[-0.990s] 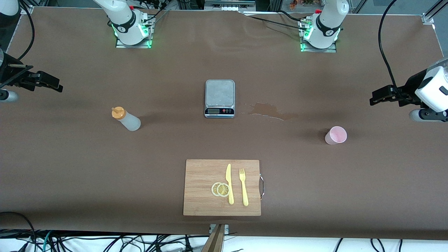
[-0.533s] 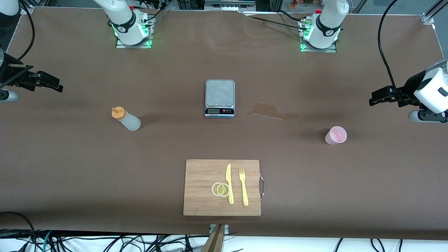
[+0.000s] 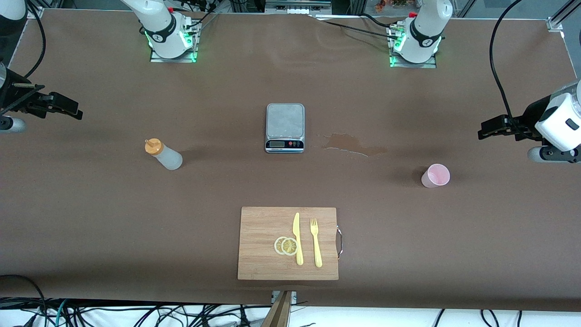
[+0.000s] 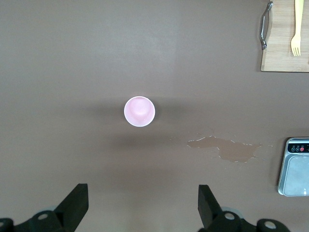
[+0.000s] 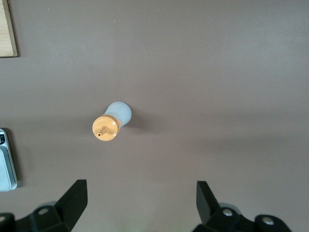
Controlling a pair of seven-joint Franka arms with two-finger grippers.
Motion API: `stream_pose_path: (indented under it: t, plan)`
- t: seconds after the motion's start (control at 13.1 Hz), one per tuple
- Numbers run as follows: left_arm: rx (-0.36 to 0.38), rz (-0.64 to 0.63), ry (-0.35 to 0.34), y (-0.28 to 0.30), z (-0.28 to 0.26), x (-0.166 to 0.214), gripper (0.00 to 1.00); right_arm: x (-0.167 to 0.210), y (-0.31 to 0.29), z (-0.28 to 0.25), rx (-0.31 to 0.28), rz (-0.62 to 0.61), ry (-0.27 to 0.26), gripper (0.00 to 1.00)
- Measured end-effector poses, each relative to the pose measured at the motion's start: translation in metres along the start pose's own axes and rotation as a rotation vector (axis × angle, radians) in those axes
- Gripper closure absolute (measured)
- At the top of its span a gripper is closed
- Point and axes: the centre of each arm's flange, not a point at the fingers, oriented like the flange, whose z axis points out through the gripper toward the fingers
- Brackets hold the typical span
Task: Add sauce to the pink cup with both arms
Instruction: 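Reach the left gripper down to the pink cup and grasp it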
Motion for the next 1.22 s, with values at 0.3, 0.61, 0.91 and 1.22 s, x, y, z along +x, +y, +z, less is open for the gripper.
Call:
stream_pose_path:
  t: [0.3,0.61,0.91,1.22]
  plan:
    - [0.028,-0.01,-0.037,-0.01,0.055,0.018,0.0,0.0,0.0,0.0,0.0,0.0,0.0,0.0]
    - [0.039,-0.011,-0.04,-0.017,0.133,0.03,0.0,0.0,0.0,0.0,0.0,0.0,0.0,0.0]
    - [0.043,0.023,-0.009,-0.03,0.209,0.025,0.0,0.0,0.0,0.0,0.0,0.0,0.0,0.0]
    - [0.053,0.049,0.078,-0.072,0.265,0.012,0.01,0.0,0.0,0.0,0.0,0.0,0.0,0.0]
